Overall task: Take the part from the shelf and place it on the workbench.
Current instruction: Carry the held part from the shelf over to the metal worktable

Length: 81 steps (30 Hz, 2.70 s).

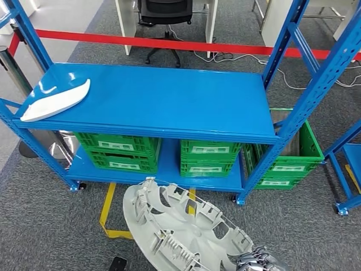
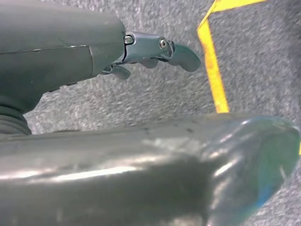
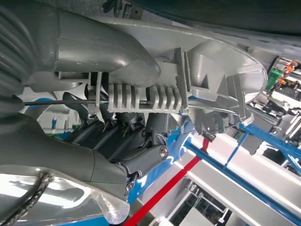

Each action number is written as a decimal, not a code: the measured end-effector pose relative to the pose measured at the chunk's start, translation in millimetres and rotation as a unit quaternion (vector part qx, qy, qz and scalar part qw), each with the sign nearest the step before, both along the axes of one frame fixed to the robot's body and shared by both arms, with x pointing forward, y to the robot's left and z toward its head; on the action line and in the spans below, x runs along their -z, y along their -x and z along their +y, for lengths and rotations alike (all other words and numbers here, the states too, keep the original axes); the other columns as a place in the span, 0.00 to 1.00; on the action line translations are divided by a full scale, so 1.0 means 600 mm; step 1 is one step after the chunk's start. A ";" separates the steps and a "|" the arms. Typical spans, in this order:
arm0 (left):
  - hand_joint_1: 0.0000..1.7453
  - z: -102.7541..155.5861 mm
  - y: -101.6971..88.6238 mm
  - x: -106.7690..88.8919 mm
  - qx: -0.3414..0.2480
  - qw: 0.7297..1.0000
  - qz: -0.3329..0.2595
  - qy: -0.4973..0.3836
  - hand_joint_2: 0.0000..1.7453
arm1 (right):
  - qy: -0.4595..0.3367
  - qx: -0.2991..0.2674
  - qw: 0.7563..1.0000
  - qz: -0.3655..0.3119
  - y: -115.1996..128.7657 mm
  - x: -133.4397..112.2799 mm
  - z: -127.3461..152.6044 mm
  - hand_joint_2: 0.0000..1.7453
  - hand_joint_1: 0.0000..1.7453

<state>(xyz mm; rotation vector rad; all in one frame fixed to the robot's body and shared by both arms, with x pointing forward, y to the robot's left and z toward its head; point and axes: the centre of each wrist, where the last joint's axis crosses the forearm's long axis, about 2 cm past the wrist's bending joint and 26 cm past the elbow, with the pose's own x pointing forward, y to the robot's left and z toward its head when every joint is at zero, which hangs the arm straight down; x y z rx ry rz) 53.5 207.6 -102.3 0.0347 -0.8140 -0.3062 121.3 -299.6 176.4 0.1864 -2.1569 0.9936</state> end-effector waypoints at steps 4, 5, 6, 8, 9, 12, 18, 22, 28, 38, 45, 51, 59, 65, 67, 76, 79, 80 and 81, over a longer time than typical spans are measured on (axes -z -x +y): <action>0.00 -0.001 0.001 0.000 0.002 1.000 0.001 -0.002 0.00 | -0.001 0.002 1.000 0.001 0.001 0.001 0.000 1.00 1.00; 0.00 -0.002 0.001 0.000 0.002 1.000 0.001 -0.003 0.00 | -0.001 0.003 1.000 0.001 0.002 0.001 0.000 1.00 1.00; 0.00 -0.003 0.001 0.000 0.002 1.000 0.002 -0.003 0.00 | -0.001 0.003 1.000 0.001 0.002 0.001 0.000 1.00 1.00; 0.00 -0.006 0.000 -0.001 0.001 1.000 0.001 -0.002 0.00 | -0.001 0.004 1.000 0.000 0.002 0.001 0.000 1.00 1.00; 0.00 -0.007 0.000 -0.001 0.001 1.000 0.001 -0.002 0.00 | -0.001 0.005 1.000 0.000 0.003 0.001 0.000 1.00 1.00; 0.00 -0.008 0.001 -0.001 0.000 1.000 0.002 -0.002 0.00 | 0.000 0.005 1.000 0.003 0.005 0.003 0.000 1.00 1.00; 0.00 -0.006 0.001 -0.001 0.000 1.000 0.002 -0.003 0.00 | 0.000 0.005 1.000 0.005 0.008 0.004 0.000 1.00 1.00; 0.00 -0.006 -0.001 -0.001 -0.001 1.000 0.000 -0.004 0.00 | 0.001 0.005 1.000 0.006 0.008 0.004 0.000 1.00 1.00; 0.00 -0.007 -0.001 -0.002 0.003 1.000 0.000 -0.004 0.00 | 0.003 0.011 1.000 0.006 0.011 0.006 -0.001 1.00 1.00; 0.00 -0.010 -0.004 -0.002 0.005 1.000 -0.001 0.002 0.00 | 0.006 0.022 1.000 0.012 0.019 0.008 0.004 1.00 1.00; 0.00 -0.011 -0.006 -0.003 0.010 1.000 0.000 0.005 0.00 | 0.002 0.031 0.999 0.015 0.024 0.007 0.011 1.00 1.00; 0.00 -0.008 -0.007 -0.002 0.009 1.000 0.005 0.004 0.00 | -0.002 0.032 0.999 0.019 0.028 0.009 0.016 1.00 1.00; 0.00 -0.009 -0.007 -0.003 0.009 1.000 0.005 0.004 0.00 | 0.001 0.035 0.999 0.019 0.029 0.009 0.016 1.00 1.00; 0.00 -0.011 -0.008 -0.003 0.012 1.000 0.002 0.006 0.00 | 0.001 0.035 0.999 0.019 0.032 0.010 0.017 1.00 1.00; 0.00 -0.011 -0.008 -0.003 0.012 1.000 0.002 0.007 0.00 | 0.001 0.037 0.999 0.019 0.033 0.010 0.017 1.00 1.00; 0.00 -0.010 -0.008 -0.003 0.013 1.000 0.002 0.005 0.00 | 0.003 0.045 0.999 0.028 0.038 0.012 0.020 1.00 1.00; 0.00 -0.010 -0.008 -0.003 0.014 1.000 0.002 0.006 0.00 | 0.004 0.046 0.998 0.031 0.040 0.012 0.021 1.00 1.00; 0.00 -0.010 -0.008 -0.003 0.014 1.000 0.003 0.007 0.00 | 0.004 0.047 0.998 0.031 0.040 0.012 0.021 1.00 1.00; 0.00 -0.010 -0.008 -0.003 0.015 1.000 0.003 0.007 0.00 | 0.004 0.047 0.998 0.032 0.041 0.013 0.021 1.00 1.00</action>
